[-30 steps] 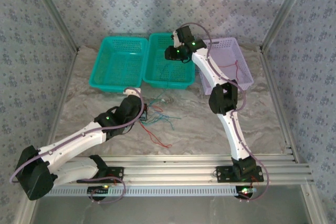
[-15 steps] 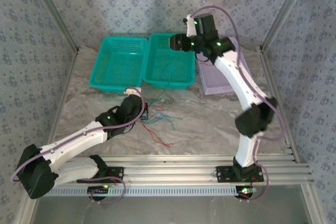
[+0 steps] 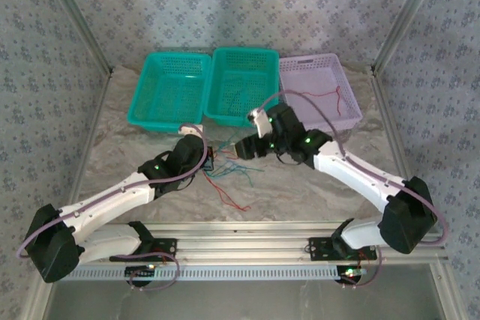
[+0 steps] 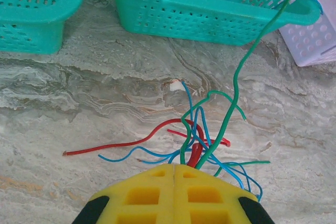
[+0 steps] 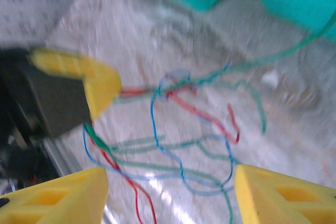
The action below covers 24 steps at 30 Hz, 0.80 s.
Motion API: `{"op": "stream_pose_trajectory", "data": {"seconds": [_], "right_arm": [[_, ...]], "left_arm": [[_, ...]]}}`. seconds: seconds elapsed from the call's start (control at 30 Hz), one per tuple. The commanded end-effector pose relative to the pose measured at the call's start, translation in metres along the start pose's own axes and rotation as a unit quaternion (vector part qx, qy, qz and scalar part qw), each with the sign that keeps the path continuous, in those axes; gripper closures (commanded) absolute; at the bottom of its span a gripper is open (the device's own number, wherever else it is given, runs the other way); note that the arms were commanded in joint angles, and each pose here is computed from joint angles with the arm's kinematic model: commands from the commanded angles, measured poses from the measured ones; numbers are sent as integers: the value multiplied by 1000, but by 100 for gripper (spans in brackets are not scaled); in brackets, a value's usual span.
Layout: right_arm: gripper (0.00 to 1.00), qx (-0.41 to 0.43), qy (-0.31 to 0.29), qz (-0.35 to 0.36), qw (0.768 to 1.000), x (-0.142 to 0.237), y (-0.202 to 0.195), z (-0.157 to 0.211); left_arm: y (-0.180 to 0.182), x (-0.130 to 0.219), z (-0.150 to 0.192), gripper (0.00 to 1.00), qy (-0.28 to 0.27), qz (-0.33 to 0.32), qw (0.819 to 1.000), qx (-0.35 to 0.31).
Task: Untangle the cables
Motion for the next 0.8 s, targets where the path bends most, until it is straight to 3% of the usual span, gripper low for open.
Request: {"op": "stream_pose_trajectory", "data": {"seconds": [0.0,0.53,0.63,0.77], "right_arm": [[34,37,-20,-9,999,-3,8,6],[40,57,9,25,998,-65,6,21],[47,56,5,33,998,-67,5,19],[66,54,7,37,998,-68,4,19]], "left_arm": [[-6,5,-16,100,-24,23,999,20],[-10,7,-13,100,-26,52,997,47],[-9,8,-10,100,-27,53,997,49],[-7,8,-6,100,-27,52,997,50]]}}
Point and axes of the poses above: each hand's point on the last joint's axis, 136 mm out from that joint toward the fingers, its own x axis back along the fingers, its own y axis along the line the jaws close on, z = x × y, the point moved 10 cm from there along x, back along the fingers, and after that the axes turned 15 degrees about -x, right-handed, at the moved point
